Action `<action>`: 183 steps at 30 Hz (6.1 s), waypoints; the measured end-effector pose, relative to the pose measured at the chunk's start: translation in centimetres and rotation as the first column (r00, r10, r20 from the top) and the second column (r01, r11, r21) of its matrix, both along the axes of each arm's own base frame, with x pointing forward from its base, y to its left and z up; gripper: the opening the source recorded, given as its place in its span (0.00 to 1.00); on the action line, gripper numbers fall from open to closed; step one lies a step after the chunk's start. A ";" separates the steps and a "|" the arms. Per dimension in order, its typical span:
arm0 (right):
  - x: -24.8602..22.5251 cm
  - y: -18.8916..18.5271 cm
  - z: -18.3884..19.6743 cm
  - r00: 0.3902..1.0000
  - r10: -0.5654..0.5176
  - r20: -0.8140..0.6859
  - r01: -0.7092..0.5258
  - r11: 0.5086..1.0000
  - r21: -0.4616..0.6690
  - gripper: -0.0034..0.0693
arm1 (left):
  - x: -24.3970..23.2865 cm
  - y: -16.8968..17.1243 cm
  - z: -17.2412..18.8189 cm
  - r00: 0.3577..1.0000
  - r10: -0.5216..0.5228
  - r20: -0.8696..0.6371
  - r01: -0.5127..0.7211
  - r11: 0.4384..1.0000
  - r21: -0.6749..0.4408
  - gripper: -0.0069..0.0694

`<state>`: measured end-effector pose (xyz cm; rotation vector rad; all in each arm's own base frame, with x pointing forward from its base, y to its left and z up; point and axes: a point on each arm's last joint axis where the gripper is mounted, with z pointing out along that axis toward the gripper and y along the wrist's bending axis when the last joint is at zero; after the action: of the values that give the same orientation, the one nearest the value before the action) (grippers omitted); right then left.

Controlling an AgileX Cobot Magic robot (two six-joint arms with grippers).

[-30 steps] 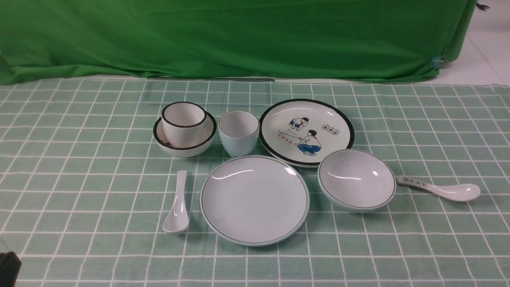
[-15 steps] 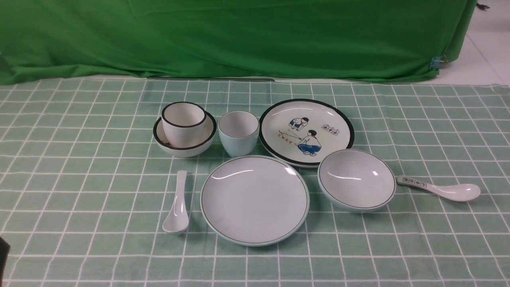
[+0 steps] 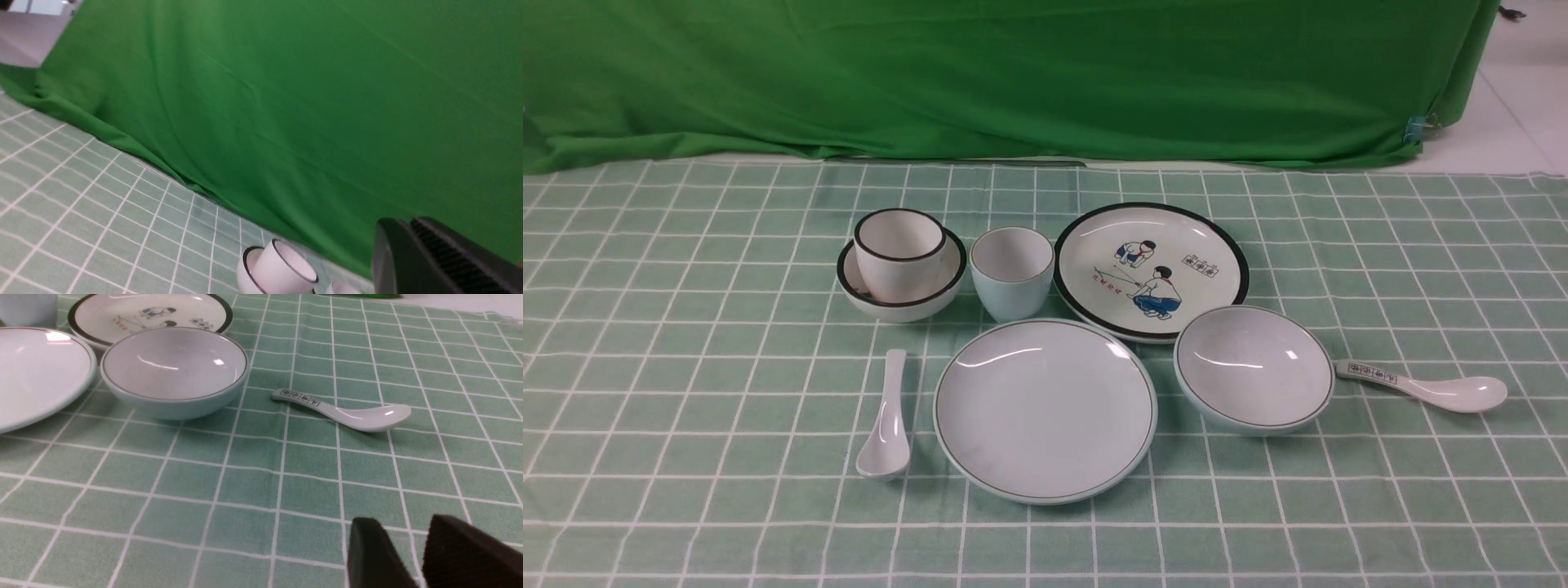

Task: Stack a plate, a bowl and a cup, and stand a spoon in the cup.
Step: Use the right arm to grab a blue rice bowl, then use the right arm to put the blue rice bowl into the blue large plate in the middle, then use the right arm to grab a blue teacup

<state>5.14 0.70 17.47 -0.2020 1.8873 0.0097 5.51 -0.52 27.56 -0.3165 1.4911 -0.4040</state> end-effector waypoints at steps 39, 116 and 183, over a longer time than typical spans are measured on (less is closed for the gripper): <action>12.3 9.1 14.4 0.702 0.347 -0.622 -0.498 0.863 -0.081 0.33 | 9.0 -5.8 4.9 0.698 -0.461 -0.548 0.664 0.702 0.257 0.11; 22.4 29.5 0.9 0.446 0.538 -0.715 -0.864 0.468 -0.186 0.45 | -0.5 -4.9 7.4 0.717 -0.560 -0.415 0.697 0.593 0.404 0.11; 35.4 31.1 10.0 0.500 0.527 -0.687 -0.806 0.574 -0.146 0.17 | 0.3 -4.5 6.6 0.703 -0.495 -0.510 0.701 0.604 0.379 0.11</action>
<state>40.51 31.80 27.45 -1.4614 2.2561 0.2075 5.83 -5.00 34.14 0.6658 1.9923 -0.4454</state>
